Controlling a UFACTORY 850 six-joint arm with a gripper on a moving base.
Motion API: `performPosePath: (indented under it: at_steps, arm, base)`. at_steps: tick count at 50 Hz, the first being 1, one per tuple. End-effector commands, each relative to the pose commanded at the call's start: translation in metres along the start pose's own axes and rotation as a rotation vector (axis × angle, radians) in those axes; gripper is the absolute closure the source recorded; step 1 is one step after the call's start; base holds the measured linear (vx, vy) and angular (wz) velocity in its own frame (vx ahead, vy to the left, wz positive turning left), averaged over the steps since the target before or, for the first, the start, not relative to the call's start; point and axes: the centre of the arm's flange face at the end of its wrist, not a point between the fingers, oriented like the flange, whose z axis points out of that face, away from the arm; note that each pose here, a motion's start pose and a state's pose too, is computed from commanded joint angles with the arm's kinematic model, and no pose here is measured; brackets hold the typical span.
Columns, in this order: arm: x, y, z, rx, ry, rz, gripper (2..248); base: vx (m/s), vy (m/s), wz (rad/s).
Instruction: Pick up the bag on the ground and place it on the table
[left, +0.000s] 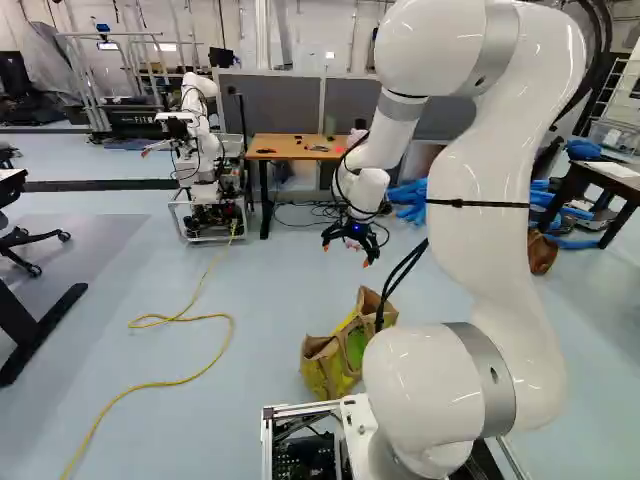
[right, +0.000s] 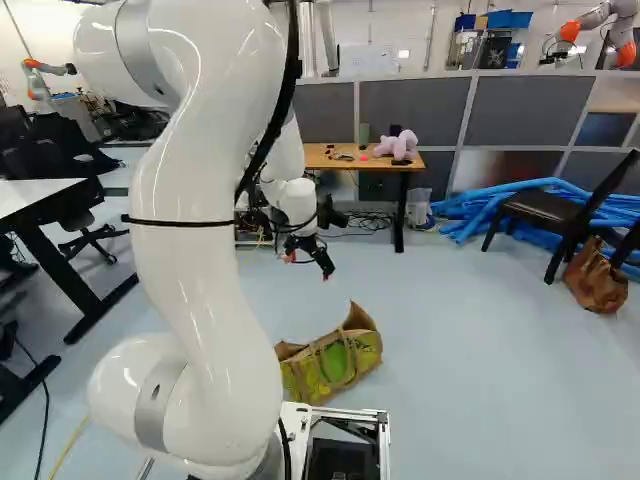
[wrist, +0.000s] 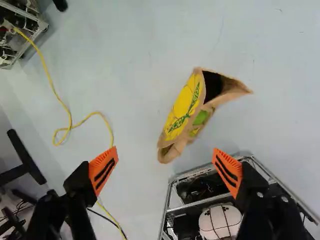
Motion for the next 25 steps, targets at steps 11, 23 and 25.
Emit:
performPosePath:
  at_steps: [11, 23, 25]
  arm:
    - [0.003, 0.001, 0.017, -0.01, -0.021, 0.003, 3]
    - [0.005, 0.001, 0.035, -0.021, -0.044, 0.005, 3]
    - [0.006, 0.002, 0.038, -0.023, -0.047, 0.006, 3]
  base:
    - [0.0, 0.0, 0.0]
    - [0.0, 0.0, 0.0]
    - [0.0, 0.0, 0.0]
